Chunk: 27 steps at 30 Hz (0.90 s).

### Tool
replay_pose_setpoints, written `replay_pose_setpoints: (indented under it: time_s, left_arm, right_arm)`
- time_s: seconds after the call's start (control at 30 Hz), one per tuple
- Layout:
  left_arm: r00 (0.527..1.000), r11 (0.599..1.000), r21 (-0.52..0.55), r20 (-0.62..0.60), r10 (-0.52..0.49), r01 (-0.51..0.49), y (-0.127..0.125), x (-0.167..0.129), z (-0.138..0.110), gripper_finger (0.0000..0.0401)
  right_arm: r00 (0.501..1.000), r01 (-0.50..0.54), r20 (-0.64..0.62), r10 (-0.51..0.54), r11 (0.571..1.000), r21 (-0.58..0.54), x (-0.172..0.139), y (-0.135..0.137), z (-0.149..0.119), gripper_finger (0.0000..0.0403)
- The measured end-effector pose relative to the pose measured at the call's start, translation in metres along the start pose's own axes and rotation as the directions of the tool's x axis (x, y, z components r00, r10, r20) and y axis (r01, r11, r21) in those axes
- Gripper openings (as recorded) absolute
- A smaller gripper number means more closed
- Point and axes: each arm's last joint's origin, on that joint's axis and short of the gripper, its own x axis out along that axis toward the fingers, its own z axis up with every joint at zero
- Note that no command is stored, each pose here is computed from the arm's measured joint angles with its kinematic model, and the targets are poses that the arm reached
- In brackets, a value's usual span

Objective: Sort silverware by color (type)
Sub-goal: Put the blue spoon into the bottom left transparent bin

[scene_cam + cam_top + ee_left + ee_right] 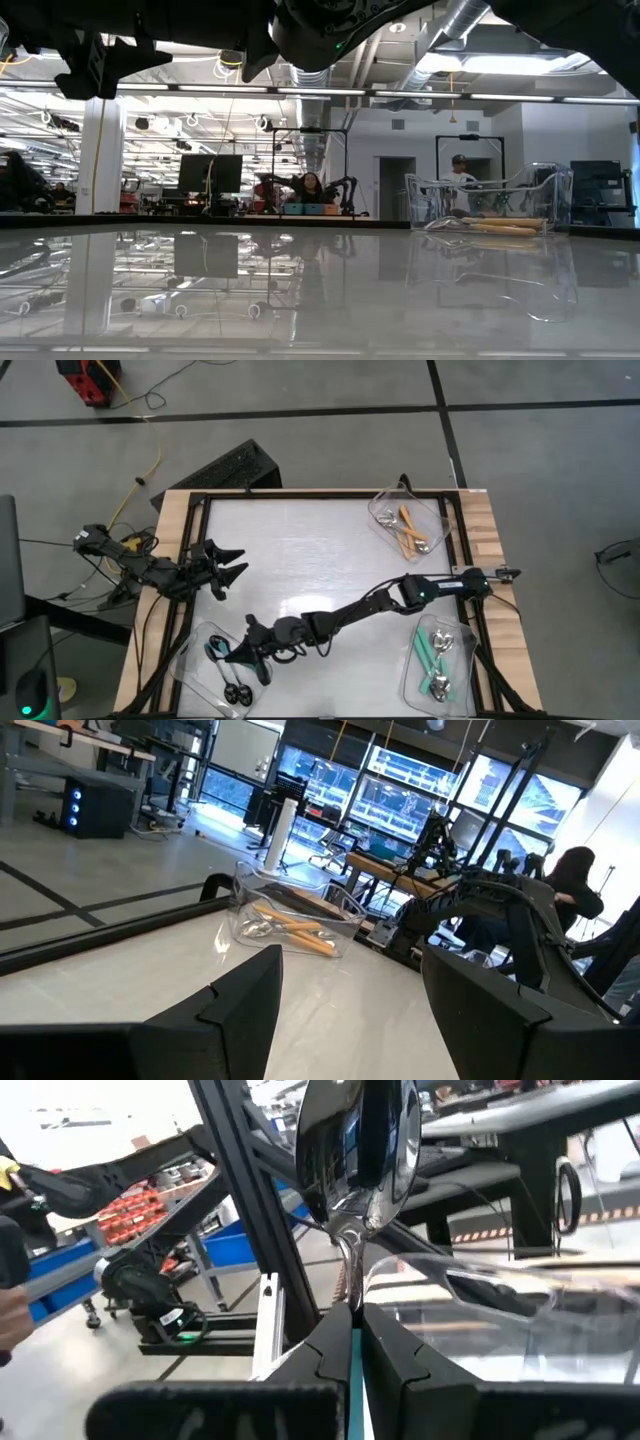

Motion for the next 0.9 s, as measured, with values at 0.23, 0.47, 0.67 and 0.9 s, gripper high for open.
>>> replay_pose_setpoints:
  time_s: [0.23,0.47,0.67,0.9]
  left_arm:
    - [1.000,1.000,0.000,0.000,0.000,0.000,0.000,0.000,0.000,0.0226]
    - [1.000,1.000,0.000,0.000,0.000,0.000,0.000,0.000,0.000,0.0226]
    - [1.000,1.000,0.002,0.004,0.012,-0.012,0.000,0.000,0.000,0.0226]
    - [1.000,1.000,0.005,0.004,0.012,-0.012,0.000,0.000,0.000,0.0226]
  right_arm:
    - [0.998,0.057,-0.034,-0.056,0.997,0.044,-0.001,-0.007,-0.003,0.0032]
    - [0.993,0.087,-0.089,-0.081,0.994,0.065,-0.001,-0.014,-0.007,0.0032]
    - [0.993,0.087,-0.091,-0.081,0.994,0.068,-0.001,-0.014,-0.007,0.0033]
    - [0.993,0.087,-0.091,-0.081,0.994,0.068,-0.001,-0.013,-0.007,0.0034]
